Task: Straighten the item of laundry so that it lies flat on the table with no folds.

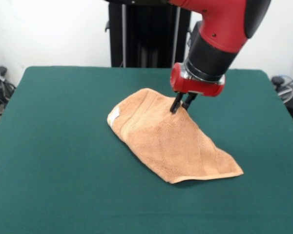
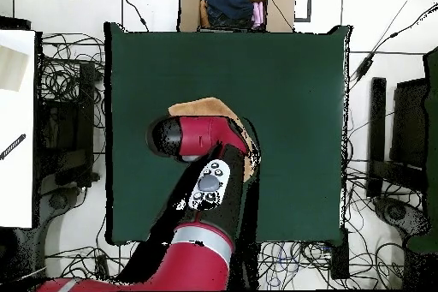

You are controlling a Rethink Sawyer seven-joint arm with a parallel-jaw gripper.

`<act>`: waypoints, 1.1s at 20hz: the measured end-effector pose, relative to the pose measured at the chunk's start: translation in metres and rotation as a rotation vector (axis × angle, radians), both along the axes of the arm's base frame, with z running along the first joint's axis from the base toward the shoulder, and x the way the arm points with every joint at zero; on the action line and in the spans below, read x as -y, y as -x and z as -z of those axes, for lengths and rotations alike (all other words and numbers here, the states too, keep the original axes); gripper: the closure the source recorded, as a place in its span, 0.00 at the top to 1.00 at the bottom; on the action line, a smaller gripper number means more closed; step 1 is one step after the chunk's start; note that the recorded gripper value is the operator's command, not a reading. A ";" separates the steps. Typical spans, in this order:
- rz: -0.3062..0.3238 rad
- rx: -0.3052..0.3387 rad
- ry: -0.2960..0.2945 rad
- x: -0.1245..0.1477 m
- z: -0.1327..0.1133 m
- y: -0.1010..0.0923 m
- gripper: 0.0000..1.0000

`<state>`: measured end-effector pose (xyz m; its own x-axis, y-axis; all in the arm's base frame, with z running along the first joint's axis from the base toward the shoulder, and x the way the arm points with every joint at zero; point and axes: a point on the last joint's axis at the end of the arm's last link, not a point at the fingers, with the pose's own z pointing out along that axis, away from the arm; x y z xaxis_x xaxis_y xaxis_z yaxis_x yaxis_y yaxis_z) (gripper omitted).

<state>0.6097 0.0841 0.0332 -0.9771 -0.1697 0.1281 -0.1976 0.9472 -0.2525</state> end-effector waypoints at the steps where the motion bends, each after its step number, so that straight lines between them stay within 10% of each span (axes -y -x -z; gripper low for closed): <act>1: 0.001 0.001 0.000 0.001 0.000 0.000 0.00; 22: 0.054 0.060 -0.019 0.029 -0.031 -0.021 0.00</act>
<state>0.6310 0.0551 0.0643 -0.9907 -0.1187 0.0662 -0.1314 0.9607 -0.2447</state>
